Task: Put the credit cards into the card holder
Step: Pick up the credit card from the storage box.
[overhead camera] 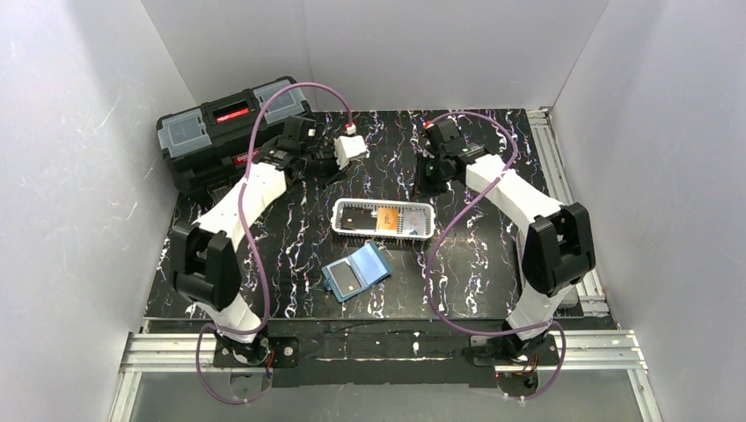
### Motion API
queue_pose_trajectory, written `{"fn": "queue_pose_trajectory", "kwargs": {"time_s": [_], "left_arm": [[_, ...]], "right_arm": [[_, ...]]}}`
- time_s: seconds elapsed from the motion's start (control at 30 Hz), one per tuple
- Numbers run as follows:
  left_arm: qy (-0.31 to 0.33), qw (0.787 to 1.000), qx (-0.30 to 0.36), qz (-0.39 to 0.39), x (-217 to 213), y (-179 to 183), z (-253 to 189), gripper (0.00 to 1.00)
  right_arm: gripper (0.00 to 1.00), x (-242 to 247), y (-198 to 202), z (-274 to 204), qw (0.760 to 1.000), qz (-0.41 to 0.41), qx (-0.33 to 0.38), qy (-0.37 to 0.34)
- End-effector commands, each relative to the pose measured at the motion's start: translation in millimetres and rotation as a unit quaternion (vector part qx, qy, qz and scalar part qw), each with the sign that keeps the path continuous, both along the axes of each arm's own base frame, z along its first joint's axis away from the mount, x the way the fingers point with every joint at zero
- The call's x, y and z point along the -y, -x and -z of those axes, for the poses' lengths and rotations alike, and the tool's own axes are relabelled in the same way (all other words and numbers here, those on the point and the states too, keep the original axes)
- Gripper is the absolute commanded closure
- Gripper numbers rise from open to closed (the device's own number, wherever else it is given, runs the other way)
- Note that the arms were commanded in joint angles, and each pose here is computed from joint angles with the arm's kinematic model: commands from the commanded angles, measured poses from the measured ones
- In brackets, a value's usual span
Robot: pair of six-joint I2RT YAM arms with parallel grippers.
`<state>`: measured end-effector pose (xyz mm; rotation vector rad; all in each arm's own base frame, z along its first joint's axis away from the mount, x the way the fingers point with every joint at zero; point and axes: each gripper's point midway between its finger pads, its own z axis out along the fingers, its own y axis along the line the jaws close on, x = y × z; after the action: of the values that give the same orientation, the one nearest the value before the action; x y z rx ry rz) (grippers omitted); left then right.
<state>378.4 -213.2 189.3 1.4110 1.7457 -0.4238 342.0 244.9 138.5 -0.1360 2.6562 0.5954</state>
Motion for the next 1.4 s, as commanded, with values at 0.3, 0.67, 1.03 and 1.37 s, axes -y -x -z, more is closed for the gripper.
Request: {"fn": "queue_pose_trajectory", "kwargs": {"time_s": [0.3,0.67,1.03,1.37], "left_arm": [[-0.003,0.996,0.024,0.085,23.5,-9.7,7.9,1.00],[-0.008,0.985,0.042,0.169,46.6,-12.8,50.2,0.57],[0.022,0.974,0.079,0.211,62.1,-0.2,73.5,0.45],[0.013,0.959,0.123,0.255,72.8,14.4,89.4,0.39]], "right_arm": [[0.47,18.0,-18.7,-25.3,0.994,0.086,0.014,-0.058],[0.25,-42.3,-9.5,-3.4,0.991,0.026,-0.029,-0.129],[0.30,-59.6,-3.9,44.8,0.990,0.030,-0.073,-0.116],[0.30,-55.6,-2.9,67.5,0.991,0.041,-0.087,-0.098]]}}
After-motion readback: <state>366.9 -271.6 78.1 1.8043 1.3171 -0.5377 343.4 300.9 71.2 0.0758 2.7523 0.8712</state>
